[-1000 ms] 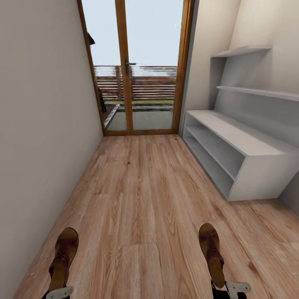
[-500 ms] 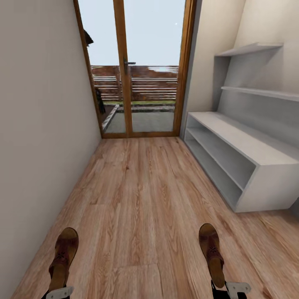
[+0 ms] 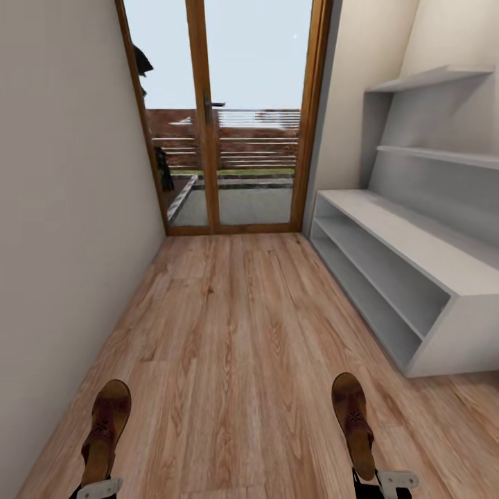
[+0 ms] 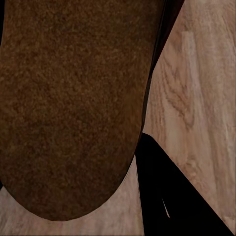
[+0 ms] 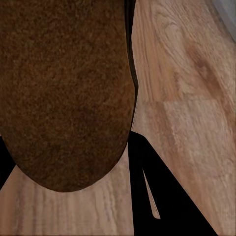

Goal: Pick up the two gym shoes and the two sandals from the corridor floor and place them onto the hallstand (shoe rack) in the corridor, making sure they are on the rack and not on the floor. Arrange them so the two gym shoes are next to each other and the two sandals are next to each other.

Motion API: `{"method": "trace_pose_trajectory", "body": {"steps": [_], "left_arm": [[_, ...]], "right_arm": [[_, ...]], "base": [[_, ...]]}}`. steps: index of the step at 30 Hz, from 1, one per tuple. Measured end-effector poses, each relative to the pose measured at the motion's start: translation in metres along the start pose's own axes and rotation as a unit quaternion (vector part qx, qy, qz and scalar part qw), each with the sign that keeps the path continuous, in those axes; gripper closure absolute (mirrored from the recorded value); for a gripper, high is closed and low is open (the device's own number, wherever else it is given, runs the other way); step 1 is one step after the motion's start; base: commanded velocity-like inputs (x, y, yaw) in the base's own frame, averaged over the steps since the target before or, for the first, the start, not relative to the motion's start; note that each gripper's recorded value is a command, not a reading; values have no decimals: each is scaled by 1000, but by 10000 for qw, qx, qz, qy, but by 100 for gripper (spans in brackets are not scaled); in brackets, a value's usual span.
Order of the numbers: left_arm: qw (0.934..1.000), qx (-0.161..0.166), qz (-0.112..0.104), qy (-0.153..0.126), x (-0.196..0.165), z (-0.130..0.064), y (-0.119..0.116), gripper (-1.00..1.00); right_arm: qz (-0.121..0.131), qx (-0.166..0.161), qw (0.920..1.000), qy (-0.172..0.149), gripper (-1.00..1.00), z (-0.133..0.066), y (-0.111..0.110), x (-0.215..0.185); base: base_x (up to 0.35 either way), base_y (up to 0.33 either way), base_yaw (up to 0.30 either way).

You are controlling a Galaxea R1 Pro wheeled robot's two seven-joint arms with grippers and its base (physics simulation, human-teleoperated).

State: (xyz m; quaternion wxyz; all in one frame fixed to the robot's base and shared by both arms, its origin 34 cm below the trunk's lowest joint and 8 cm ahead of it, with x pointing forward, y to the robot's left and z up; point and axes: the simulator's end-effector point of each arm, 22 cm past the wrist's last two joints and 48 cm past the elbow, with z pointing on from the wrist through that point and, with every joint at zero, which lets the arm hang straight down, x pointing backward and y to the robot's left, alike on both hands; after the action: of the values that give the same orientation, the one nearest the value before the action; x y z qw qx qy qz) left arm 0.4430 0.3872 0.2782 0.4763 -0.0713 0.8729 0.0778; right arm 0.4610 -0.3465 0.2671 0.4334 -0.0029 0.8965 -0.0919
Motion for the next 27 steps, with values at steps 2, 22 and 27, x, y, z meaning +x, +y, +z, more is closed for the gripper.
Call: {"method": "trace_pose_trajectory", "body": {"steps": [2, 22, 27], "left_arm": [[10000, 0, 0, 0, 0, 0, 0, 100], [10000, 0, 0, 0, 0, 0, 0, 100], [10000, 0, 0, 0, 0, 0, 0, 100]], "right_arm": [[0, 0, 10000, 0, 100, 0, 0, 0], [-5, -5, 10000, 15, 100, -1, 0, 2], [-6, -6, 10000, 16, 100, -1, 0, 2]], "base": [[339, 0, 0], [339, 0, 0], [339, 0, 0]]}}
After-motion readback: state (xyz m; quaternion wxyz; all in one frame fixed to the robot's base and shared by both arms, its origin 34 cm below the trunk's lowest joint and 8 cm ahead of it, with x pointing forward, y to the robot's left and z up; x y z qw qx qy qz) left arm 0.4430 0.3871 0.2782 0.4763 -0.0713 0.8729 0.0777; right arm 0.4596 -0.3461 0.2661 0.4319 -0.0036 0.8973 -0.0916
